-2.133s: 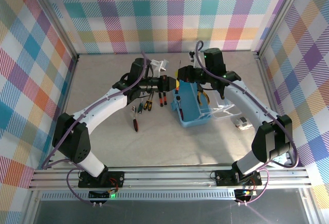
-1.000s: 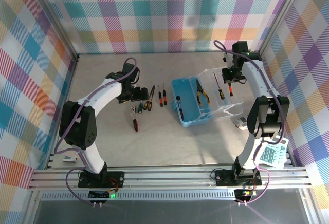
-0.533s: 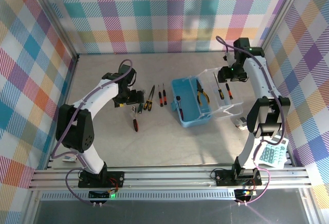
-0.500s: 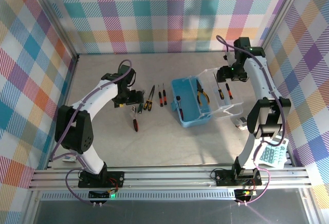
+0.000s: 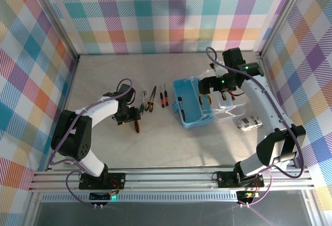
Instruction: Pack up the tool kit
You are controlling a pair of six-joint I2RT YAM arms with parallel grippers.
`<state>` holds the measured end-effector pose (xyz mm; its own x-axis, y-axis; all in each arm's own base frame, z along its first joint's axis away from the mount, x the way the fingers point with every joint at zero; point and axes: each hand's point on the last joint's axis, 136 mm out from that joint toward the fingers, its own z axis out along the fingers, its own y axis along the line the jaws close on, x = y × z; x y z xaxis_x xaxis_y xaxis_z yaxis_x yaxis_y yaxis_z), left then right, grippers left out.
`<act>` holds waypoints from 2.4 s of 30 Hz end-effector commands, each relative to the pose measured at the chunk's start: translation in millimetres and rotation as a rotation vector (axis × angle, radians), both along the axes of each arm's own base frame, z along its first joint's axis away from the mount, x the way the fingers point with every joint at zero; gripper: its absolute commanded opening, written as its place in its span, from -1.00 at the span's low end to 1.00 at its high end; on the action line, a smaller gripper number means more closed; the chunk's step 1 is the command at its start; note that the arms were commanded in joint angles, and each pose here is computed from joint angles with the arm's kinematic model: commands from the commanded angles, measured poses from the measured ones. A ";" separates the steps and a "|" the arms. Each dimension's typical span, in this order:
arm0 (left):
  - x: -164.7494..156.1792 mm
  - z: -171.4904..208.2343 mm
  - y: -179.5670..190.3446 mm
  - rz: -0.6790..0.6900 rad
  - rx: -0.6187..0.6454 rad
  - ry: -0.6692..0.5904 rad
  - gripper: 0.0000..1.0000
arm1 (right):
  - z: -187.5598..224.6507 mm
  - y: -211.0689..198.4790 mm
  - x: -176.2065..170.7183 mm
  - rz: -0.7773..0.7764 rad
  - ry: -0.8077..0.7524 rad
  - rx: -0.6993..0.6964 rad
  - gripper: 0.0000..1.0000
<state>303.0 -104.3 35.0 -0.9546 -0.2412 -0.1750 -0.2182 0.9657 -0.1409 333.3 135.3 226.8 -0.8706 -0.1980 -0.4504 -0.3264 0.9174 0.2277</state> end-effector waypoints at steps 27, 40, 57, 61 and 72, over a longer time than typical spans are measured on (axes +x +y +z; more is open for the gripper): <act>19.6 36.7 -28.8 -0.081 -0.077 -0.057 -1.00 | 25.8 37.4 -38.4 0.079 -0.043 0.241 0.98; 26.4 234.8 -157.3 -0.311 -0.664 -0.399 -1.00 | 54.9 148.1 -72.4 0.391 -0.016 0.554 0.99; 27.1 242.9 -189.6 -0.349 -0.739 -0.406 -1.00 | 35.1 202.6 -59.2 0.460 0.057 0.512 0.47; 25.8 245.2 -190.7 -0.352 -0.745 -0.411 -1.00 | 25.7 211.8 -58.3 0.459 0.083 0.496 0.14; 24.6 235.7 -182.1 -0.340 -0.693 -0.408 -0.80 | 21.6 196.4 -53.4 0.359 0.055 0.418 -1.00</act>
